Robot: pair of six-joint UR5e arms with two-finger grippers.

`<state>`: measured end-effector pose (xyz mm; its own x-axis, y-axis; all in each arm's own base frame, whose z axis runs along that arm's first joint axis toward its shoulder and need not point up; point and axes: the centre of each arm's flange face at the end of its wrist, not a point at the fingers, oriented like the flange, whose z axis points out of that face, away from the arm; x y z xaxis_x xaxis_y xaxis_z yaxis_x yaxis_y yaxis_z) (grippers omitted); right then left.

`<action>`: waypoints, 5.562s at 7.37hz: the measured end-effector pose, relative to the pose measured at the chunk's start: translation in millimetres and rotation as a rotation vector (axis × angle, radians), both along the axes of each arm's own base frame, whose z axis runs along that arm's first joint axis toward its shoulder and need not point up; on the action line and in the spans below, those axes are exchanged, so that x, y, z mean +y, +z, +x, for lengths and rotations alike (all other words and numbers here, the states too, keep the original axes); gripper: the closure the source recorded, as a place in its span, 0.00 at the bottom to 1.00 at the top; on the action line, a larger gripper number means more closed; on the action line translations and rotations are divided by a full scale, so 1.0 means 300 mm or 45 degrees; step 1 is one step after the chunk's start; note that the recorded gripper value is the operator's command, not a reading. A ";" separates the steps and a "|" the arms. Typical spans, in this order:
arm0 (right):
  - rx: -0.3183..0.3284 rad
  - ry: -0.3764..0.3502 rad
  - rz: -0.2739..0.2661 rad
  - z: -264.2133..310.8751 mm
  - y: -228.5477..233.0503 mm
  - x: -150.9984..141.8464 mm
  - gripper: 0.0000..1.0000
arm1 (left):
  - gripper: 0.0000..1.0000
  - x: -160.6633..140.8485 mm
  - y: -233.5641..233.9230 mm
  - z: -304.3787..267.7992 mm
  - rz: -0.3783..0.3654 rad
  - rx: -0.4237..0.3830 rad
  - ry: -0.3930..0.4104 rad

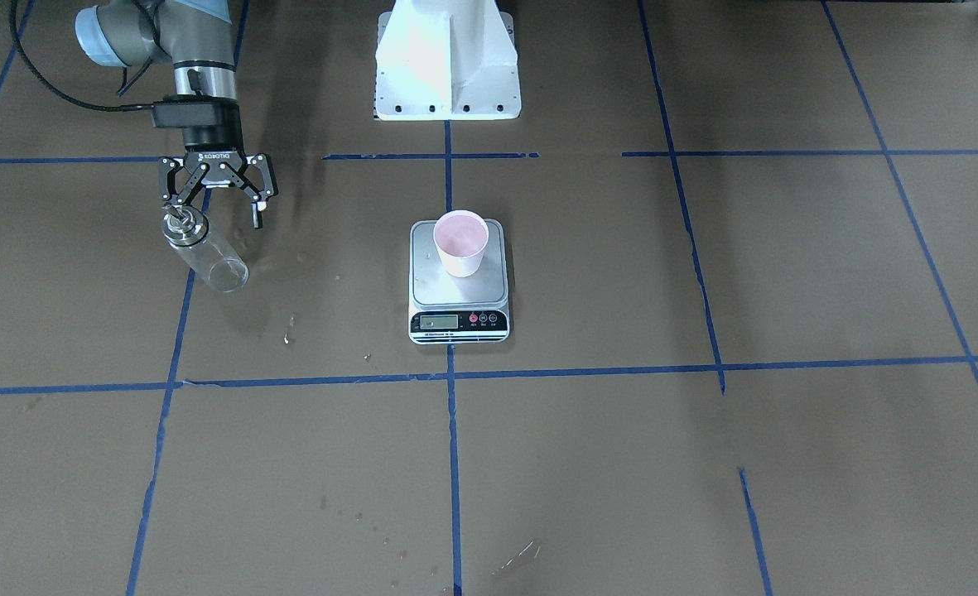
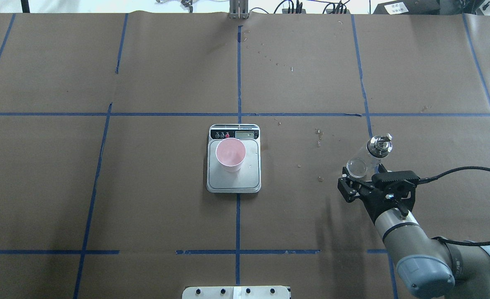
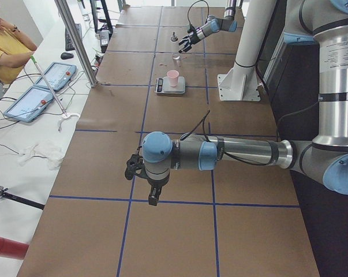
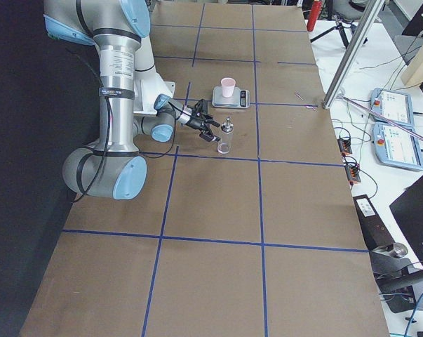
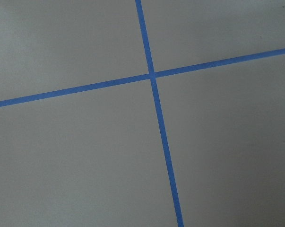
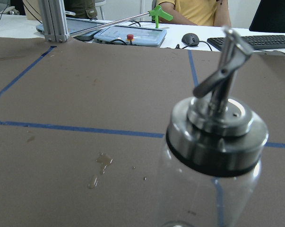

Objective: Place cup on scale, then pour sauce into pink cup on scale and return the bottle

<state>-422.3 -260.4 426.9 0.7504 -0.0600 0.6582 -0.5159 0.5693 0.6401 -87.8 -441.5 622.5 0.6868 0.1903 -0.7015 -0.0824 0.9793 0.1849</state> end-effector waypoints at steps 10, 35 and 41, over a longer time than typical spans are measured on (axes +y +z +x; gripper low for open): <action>0.086 -0.297 -0.020 0.348 0.127 0.065 0.00 | 0.00 0.004 0.003 0.001 -0.001 0.002 0.001; -0.066 -0.829 -0.936 1.690 0.699 -0.487 0.00 | 0.00 0.027 0.041 -0.010 -0.028 -0.060 0.003; -0.065 -0.832 -0.934 1.688 0.699 -0.487 0.00 | 0.00 0.033 0.011 -0.007 -0.003 -0.050 0.003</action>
